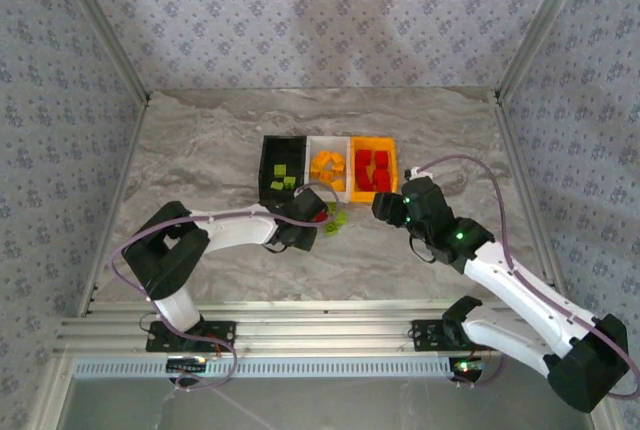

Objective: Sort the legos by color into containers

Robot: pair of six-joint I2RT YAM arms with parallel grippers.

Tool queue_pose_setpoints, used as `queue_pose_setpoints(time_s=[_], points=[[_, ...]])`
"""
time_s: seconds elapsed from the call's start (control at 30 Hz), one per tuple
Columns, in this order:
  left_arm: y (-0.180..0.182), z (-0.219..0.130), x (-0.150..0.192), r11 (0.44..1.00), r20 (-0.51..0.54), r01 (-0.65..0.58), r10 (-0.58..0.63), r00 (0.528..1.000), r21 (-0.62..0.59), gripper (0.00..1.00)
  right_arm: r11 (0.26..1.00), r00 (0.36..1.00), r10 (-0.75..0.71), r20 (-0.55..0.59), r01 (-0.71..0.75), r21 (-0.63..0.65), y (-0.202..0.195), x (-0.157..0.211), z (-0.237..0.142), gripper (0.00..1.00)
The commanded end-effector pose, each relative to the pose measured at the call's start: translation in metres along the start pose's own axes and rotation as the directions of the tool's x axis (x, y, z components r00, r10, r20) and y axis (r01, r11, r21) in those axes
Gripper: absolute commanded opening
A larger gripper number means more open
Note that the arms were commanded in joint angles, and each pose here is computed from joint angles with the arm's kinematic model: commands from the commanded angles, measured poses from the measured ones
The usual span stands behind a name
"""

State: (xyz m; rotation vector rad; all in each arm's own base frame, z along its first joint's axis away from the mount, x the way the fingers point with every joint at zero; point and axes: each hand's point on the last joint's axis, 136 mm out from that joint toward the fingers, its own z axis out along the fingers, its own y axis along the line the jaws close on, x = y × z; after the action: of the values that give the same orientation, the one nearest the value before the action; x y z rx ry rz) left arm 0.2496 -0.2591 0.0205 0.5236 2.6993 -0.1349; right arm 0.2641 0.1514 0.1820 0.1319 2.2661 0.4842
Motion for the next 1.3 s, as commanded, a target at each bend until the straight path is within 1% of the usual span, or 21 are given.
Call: queue_pose_setpoints(time_s=[0.0,0.13,0.3,0.4,0.47,0.57,0.63,0.67,0.8,0.87,1.03,1.1,1.17,1.2,1.27], points=[[0.011,-0.001,0.022,1.0,-0.06,0.007,-0.009,0.998,-0.019,0.3,0.999,1.0,0.017,0.001,-0.017,0.033,-0.009,0.002,-0.002,0.65],[0.012,-0.021,0.01,0.999,0.015,0.042,-0.042,0.999,0.006,0.28,0.999,1.0,0.025,0.004,-0.025,0.037,-0.012,0.002,-0.002,0.65],[0.017,-0.066,-0.017,0.993,0.173,0.104,-0.11,0.979,0.047,0.27,0.999,0.999,0.03,0.013,-0.031,0.034,-0.013,0.001,-0.004,0.65],[0.031,-0.098,-0.041,0.985,0.294,0.158,-0.17,0.94,0.062,0.28,0.999,0.999,0.036,0.015,-0.036,0.034,-0.013,0.001,-0.003,0.65],[0.048,-0.117,-0.061,0.975,0.374,0.215,-0.223,0.9,0.064,0.29,0.999,0.999,0.037,0.018,-0.037,0.03,-0.013,0.0,-0.002,0.65],[0.072,-0.133,-0.095,0.953,0.451,0.291,-0.296,0.842,0.081,0.3,0.999,0.999,0.04,0.01,-0.04,0.036,-0.013,0.002,0.0,0.65],[0.082,-0.134,-0.118,0.941,0.474,0.323,-0.33,0.816,0.1,0.3,0.998,0.999,0.042,0.001,-0.042,0.04,-0.014,0.003,0.002,0.65],[0.086,-0.129,-0.129,0.937,0.475,0.336,-0.34,0.811,0.097,0.3,0.998,0.999,0.043,-0.004,-0.043,0.043,-0.014,0.004,0.004,0.65],[0.093,-0.106,-0.163,0.934,0.463,0.351,-0.343,0.817,0.073,0.28,0.997,0.999,0.046,-0.016,-0.045,0.056,-0.017,0.007,0.005,0.65],[0.1,-0.093,-0.176,0.928,0.462,0.37,-0.348,0.816,0.044,0.28,0.997,0.999,0.049,-0.019,-0.048,0.058,-0.018,0.009,0.005,0.65],[0.112,-0.065,-0.194,0.908,0.444,0.418,-0.38,0.811,0.013,0.3,0.997,0.998,0.051,-0.031,-0.049,0.053,-0.02,0.014,0.004,0.65],[0.114,-0.059,-0.198,0.905,0.438,0.426,-0.387,0.811,0.011,0.34,0.998,0.998,0.051,-0.034,-0.049,0.05,-0.02,0.016,0.003,0.65],[0.114,-0.056,-0.202,0.902,0.433,0.431,-0.392,0.812,0.008,0.41,0.997,0.998,0.054,-0.043,-0.052,0.048,-0.02,0.019,0.004,0.65],[0.113,-0.056,-0.203,0.903,0.43,0.43,-0.393,0.813,0.012,0.44,0.997,0.997,0.056,-0.048,-0.054,0.048,-0.021,0.021,0.005,0.66],[0.11,-0.057,-0.205,0.904,0.423,0.427,-0.397,0.815,0.026,0.55,0.997,0.997,0.064,-0.052,-0.062,0.044,-0.02,0.022,0.006,0.66]])
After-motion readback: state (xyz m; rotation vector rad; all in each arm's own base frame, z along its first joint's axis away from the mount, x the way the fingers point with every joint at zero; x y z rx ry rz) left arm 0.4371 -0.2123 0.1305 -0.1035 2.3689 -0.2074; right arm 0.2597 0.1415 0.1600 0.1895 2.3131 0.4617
